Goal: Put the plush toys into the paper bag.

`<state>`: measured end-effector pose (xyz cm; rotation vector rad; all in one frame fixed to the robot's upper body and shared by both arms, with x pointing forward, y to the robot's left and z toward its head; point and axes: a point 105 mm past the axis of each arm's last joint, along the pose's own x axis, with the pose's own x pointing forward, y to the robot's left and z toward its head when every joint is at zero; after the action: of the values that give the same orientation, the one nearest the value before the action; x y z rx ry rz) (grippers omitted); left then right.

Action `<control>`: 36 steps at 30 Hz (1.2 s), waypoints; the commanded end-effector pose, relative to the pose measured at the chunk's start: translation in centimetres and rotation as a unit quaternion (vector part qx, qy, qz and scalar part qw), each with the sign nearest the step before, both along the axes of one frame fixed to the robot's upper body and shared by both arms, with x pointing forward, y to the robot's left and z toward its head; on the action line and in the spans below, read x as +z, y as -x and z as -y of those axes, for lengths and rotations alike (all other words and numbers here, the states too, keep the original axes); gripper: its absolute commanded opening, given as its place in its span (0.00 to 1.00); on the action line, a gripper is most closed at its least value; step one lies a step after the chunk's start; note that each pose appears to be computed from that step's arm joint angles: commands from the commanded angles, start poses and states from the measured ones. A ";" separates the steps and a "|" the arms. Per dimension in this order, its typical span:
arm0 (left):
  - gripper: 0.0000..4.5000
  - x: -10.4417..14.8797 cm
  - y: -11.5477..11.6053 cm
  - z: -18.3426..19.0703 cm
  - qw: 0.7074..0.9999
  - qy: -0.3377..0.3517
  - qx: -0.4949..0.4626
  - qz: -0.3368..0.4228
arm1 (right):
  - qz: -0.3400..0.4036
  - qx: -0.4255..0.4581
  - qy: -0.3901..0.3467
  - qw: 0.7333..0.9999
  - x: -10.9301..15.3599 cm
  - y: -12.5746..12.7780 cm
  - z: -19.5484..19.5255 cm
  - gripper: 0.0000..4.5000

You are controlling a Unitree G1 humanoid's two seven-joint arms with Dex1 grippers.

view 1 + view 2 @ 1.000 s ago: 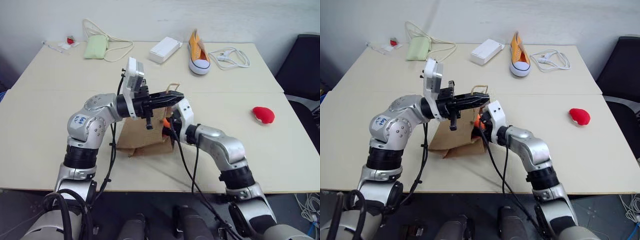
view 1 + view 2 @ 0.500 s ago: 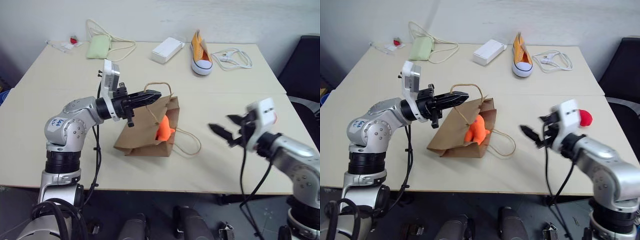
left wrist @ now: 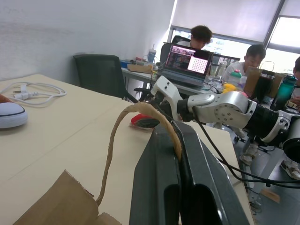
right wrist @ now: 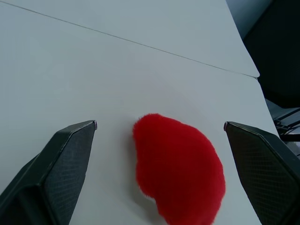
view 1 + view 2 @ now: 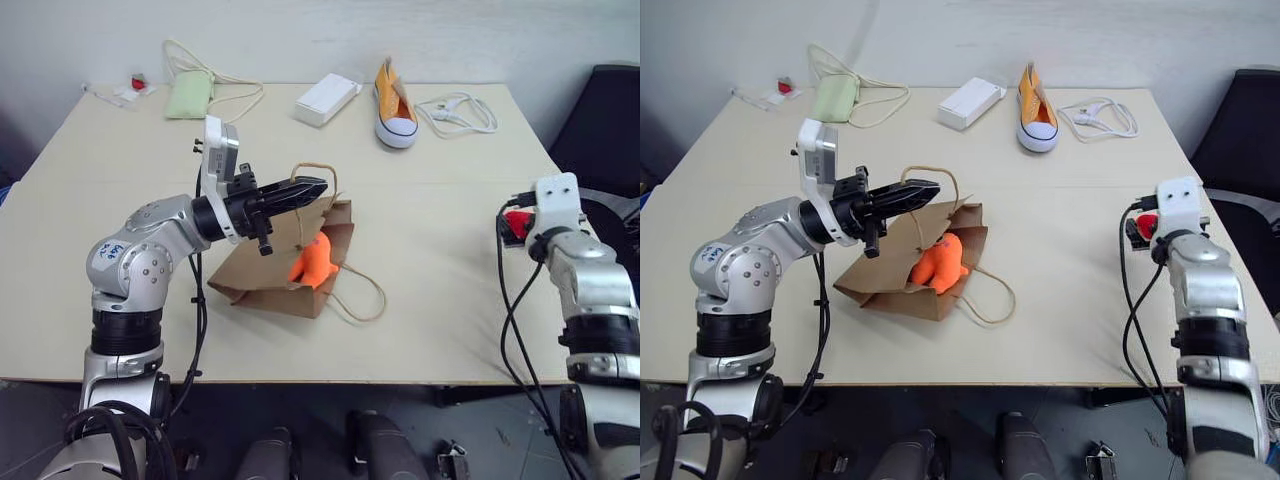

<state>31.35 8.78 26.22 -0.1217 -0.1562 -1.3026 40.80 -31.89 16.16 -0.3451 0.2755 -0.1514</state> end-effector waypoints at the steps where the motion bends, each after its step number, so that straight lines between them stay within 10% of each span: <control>1: 0.00 1.2 0.8 -0.3 0.999 0.012 0.003 0.033 | -0.042 -0.013 0.022 0.999 0.1 0.1 1.4 0.99; 10: 0.00 1.2 0.8 -0.4 0.999 0.014 0.016 0.040 | -0.102 -0.003 0.063 0.993 -0.6 0.1 2.5 0.95; 22: 0.00 1.8 0.6 -0.6 0.999 0.016 0.012 0.044 | -0.082 0.042 0.045 0.995 0.1 0.6 1.8 0.10; 28: 0.00 1.9 1.1 -0.2 0.999 0.003 -0.020 0.044 | -0.070 0.286 -0.168 0.941 2.4 4.5 -9.5 0.00; 36: 0.00 2.2 1.4 0.4 0.997 -0.017 -0.056 0.043 | -0.079 0.468 -0.230 0.850 4.7 9.2 -21.1 0.00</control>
<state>30.37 8.32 27.23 -0.0693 -0.1728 -1.3902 32.14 -12.05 19.51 0.0372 0.3150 0.8701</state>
